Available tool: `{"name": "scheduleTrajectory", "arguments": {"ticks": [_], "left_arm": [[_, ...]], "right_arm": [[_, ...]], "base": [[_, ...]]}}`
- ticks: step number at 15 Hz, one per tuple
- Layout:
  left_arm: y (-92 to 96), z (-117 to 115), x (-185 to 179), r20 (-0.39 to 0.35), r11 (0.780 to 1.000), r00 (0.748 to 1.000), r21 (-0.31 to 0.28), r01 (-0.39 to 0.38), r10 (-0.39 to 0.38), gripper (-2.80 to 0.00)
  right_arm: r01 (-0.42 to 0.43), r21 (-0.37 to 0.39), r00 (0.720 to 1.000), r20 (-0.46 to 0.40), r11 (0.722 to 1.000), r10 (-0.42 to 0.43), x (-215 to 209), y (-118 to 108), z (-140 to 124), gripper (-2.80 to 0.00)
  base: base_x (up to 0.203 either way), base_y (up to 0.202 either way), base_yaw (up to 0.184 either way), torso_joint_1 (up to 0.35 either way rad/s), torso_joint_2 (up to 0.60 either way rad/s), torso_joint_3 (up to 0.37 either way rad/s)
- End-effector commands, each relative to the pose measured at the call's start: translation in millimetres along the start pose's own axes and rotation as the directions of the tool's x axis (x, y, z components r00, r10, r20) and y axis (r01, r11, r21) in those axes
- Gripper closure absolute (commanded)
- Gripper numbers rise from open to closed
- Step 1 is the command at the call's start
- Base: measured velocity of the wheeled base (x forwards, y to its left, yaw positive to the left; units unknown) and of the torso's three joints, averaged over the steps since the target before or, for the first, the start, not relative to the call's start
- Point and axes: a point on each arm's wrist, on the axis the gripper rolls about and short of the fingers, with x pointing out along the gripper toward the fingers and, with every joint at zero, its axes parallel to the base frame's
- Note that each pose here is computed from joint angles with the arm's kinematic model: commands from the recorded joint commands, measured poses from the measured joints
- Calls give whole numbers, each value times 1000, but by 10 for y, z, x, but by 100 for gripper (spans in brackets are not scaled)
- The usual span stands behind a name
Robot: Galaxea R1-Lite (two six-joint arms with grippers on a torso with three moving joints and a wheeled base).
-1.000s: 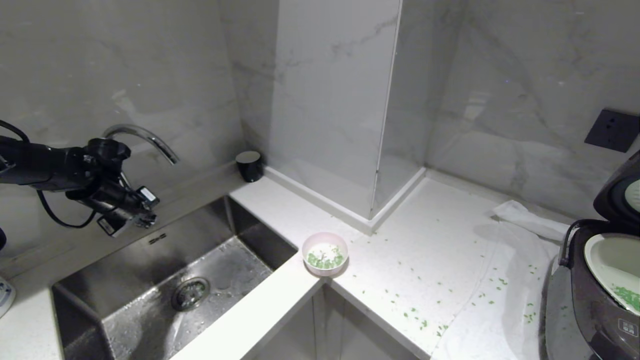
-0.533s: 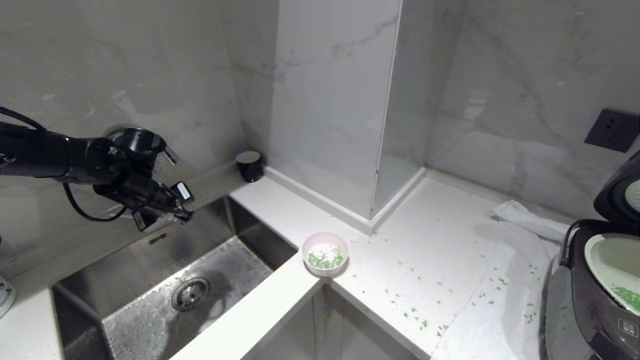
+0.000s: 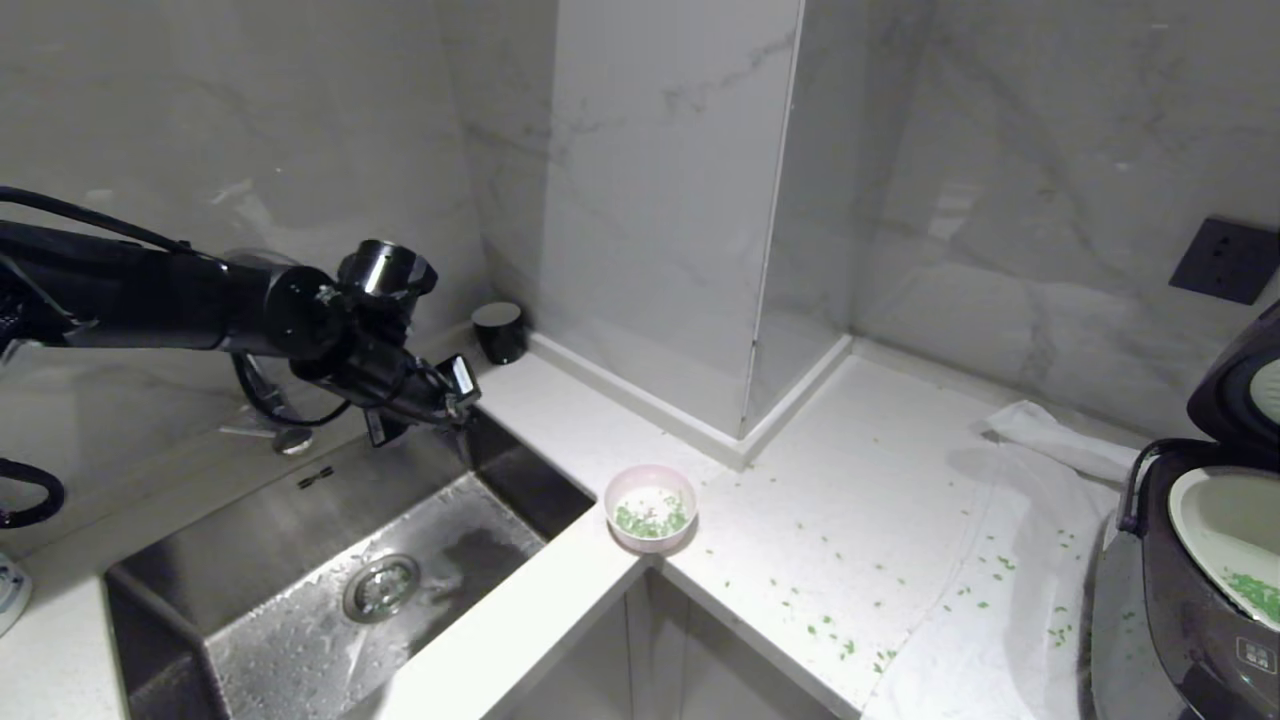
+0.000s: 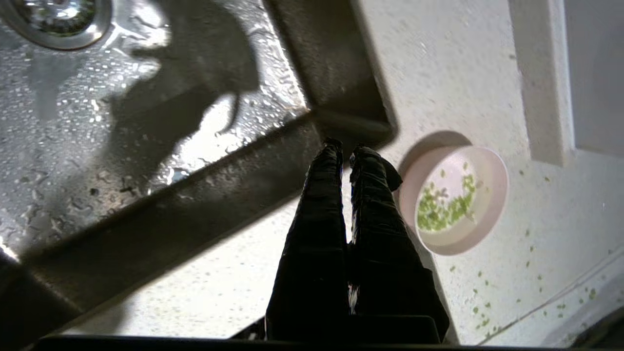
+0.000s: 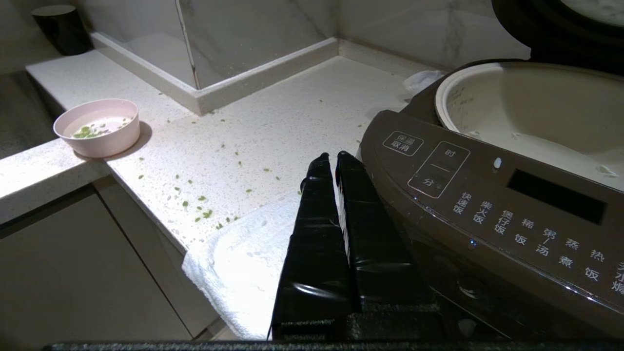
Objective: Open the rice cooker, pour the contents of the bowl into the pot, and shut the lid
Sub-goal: Pick up the bowl on the table
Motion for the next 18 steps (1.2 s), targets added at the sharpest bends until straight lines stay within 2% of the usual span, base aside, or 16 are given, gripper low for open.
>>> {"name": "scheduleTrajectory", "arguments": {"ticks": [1,5,8,11,14,16,18], "left_arm": [[-229,-150,118,-31,999,999,49,21,-19,0],[-534,-408,281,-50,992,999,127,18,-12,0],[-664,-602,408,-87,985,996,169,20,-6,0],[-750,-729,539,-91,980,996,199,-2,20,0],[-846,-779,554,-84,977,996,215,8,10,0],[-848,-781,459,-81,977,997,212,13,4,0],[-786,-804,199,-74,977,997,213,19,-3,0]], "right_arm": [[-1,0,1000,0,1000,1,1,0,-4,0],[-1,0,1000,-2,1000,1,2,0,-3,0],[-1,0,1000,0,1000,1,1,0,-4,0],[-1,0,1000,0,1000,1,1,0,-4,0],[-1,0,1000,-1,1000,1,2,0,-3,0],[-1,0,1000,0,1000,1,1,0,-4,0],[-1,0,1000,0,1000,1,1,0,-4,0]], "base": [[0,0,0,0,0,0],[0,0,0,0,0,0],[0,0,0,0,0,0],[0,0,0,0,0,0],[0,0,0,0,0,0],[0,0,0,0,0,0],[0,0,0,0,0,0]]}}
